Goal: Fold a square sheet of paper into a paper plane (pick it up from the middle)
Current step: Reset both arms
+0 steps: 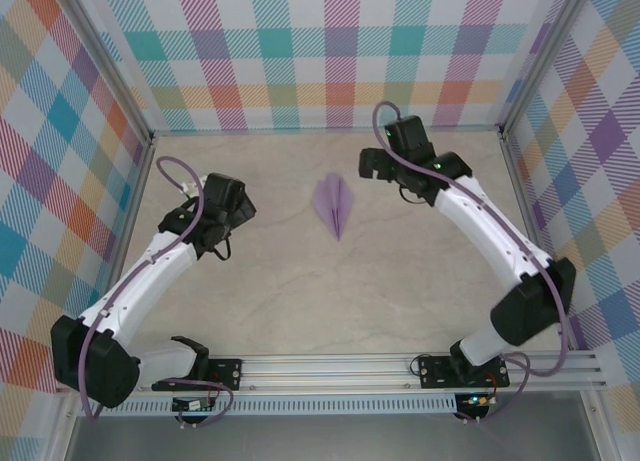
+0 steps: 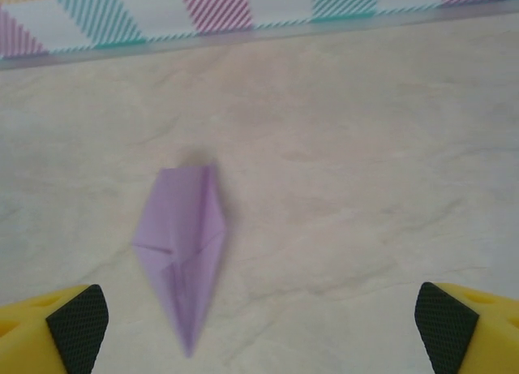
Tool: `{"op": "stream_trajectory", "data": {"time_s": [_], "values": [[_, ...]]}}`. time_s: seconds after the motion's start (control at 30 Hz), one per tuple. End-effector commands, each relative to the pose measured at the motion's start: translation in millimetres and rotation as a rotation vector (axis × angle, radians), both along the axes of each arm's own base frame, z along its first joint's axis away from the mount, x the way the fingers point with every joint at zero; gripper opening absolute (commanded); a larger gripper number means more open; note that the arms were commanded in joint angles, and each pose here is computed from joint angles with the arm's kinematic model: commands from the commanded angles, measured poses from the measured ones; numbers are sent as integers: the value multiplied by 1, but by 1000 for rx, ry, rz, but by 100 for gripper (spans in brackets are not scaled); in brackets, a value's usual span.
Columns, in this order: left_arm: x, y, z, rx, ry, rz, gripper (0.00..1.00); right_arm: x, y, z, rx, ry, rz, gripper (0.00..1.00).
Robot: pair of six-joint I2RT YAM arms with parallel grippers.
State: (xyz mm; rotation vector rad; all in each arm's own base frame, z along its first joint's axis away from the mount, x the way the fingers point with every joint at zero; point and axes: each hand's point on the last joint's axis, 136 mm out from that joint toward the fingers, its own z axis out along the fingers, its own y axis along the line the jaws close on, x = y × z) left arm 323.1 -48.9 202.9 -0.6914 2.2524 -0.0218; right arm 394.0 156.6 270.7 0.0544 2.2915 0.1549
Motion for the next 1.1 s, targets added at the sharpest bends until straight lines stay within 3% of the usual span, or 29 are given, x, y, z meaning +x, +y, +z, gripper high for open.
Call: {"op": "stream_trajectory", "data": {"time_s": [0.0, 0.17, 0.23, 0.37, 0.53, 0.7, 1.07], "values": [[2, 33, 12, 147, -71, 41, 100, 1, -55, 8, -110, -141, -130, 100], [3, 67, 0, 293, -127, 133, 100, -24, -135, -34, -177, -171, -355, 100], [8, 71, -15, 331, -122, 100, 100, -33, -154, -58, -172, -168, -404, 100], [15, 72, -37, 407, -162, 45, 100, -48, -176, -106, -167, -156, -467, 100], [19, 73, -60, 433, -196, -17, 100, -51, -193, -152, -254, -107, -490, 100], [28, 65, -76, 393, -278, -105, 100, -34, -181, -171, -274, -148, -366, 100], [47, 49, -86, 296, -410, -291, 100, -4, -130, -156, -167, -354, -31, 100]]}}
